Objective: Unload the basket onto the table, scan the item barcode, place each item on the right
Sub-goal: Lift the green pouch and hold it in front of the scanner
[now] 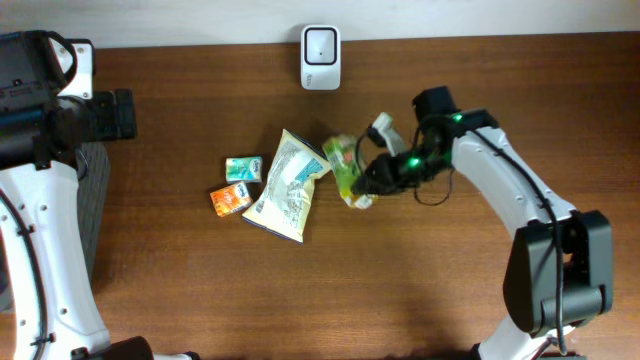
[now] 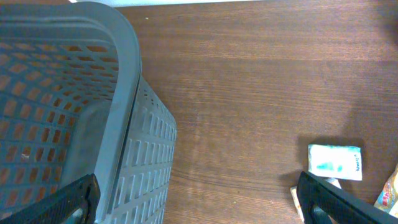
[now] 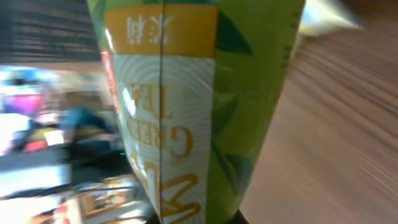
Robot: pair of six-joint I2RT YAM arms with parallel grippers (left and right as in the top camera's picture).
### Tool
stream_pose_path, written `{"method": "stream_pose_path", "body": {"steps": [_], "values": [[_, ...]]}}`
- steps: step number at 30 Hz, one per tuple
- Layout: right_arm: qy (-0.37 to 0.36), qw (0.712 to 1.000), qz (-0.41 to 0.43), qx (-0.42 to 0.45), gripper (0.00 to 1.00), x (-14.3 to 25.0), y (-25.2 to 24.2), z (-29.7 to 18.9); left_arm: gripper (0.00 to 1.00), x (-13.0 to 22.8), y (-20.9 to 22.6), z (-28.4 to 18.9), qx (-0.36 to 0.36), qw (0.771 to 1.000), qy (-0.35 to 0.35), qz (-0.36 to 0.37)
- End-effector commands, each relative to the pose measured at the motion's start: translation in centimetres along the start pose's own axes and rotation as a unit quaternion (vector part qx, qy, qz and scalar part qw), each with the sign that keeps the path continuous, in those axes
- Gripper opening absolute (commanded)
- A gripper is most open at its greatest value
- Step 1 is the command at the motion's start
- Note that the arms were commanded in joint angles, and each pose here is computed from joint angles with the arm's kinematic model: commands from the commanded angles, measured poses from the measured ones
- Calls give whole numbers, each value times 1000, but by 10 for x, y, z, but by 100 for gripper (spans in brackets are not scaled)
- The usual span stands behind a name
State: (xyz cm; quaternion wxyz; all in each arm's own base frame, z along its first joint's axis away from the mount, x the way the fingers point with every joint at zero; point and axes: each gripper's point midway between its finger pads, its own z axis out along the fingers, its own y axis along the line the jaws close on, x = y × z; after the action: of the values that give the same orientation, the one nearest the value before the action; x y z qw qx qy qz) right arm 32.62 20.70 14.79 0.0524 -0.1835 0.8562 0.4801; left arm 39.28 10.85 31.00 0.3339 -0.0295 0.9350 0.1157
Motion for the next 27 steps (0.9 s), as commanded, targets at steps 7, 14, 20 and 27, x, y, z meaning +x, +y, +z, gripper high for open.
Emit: {"method": "stream_pose_path", "body": {"steps": [7,14,20,27], "values": [[-95,960,-74,-252,4,-30,95,-54,99,1,4,0,-7,1000,2,6],[-95,967,-86,-219,4,-43,101,-60,99,1,4,0,-7,1000,2,6],[-50,994,46,91,4,-41,14,-27,99,1,4,0,-7,1000,2,6],[-144,868,-27,474,4,-103,-14,-86,99,1,4,0,-7,1000,2,6]]}}
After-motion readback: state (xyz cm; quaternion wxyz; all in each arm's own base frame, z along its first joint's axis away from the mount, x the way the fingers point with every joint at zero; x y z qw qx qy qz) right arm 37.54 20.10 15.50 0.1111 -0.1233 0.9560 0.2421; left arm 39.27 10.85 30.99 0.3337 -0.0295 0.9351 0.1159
